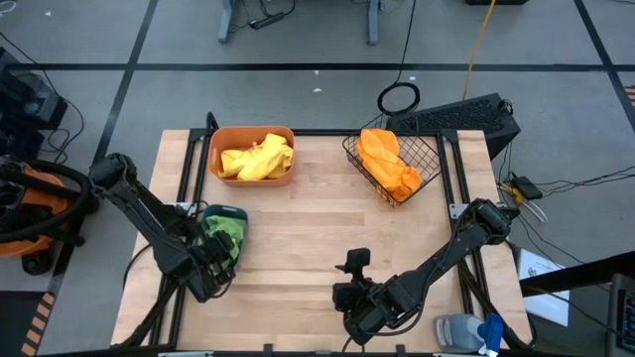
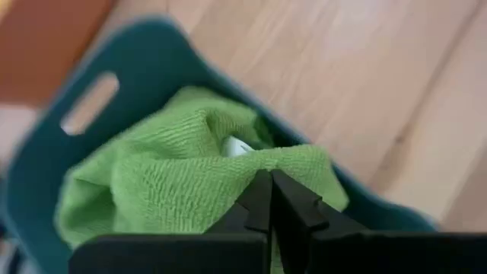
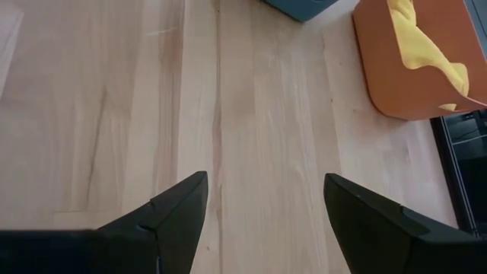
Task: Sort microfiber towel by color & place in baskets
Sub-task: Put the green microfiber towel into the blue bin
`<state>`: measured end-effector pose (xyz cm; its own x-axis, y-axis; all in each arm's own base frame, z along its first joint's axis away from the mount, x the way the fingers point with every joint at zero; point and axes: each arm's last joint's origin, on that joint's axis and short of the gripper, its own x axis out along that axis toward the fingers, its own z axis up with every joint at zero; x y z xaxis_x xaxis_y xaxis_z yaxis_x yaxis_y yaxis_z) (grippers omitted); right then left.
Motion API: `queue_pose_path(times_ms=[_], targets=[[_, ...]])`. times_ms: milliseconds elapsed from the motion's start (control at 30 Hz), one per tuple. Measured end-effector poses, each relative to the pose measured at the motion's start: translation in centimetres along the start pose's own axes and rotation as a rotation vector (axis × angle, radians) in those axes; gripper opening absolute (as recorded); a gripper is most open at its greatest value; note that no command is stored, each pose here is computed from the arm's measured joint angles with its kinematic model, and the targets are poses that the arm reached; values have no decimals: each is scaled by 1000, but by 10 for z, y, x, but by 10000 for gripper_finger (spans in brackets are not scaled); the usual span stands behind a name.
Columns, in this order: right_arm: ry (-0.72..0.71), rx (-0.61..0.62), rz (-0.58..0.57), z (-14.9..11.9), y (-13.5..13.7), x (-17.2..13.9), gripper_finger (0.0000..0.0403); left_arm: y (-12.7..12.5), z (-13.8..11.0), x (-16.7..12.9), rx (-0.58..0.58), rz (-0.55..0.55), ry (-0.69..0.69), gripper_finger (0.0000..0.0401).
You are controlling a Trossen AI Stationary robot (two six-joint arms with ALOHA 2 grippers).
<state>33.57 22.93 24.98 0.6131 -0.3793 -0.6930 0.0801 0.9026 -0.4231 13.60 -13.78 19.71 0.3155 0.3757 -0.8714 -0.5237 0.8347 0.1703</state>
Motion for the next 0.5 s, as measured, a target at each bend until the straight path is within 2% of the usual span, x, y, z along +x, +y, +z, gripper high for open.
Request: queue_pose_path(times_ms=[233, 500], targets=[[0, 0, 0, 0, 0, 0, 256, 4, -22, 36, -77, -48, 27, 14], [5, 1, -4, 1, -2, 3, 256, -1, -10, 21, -82, -41, -61, 15]])
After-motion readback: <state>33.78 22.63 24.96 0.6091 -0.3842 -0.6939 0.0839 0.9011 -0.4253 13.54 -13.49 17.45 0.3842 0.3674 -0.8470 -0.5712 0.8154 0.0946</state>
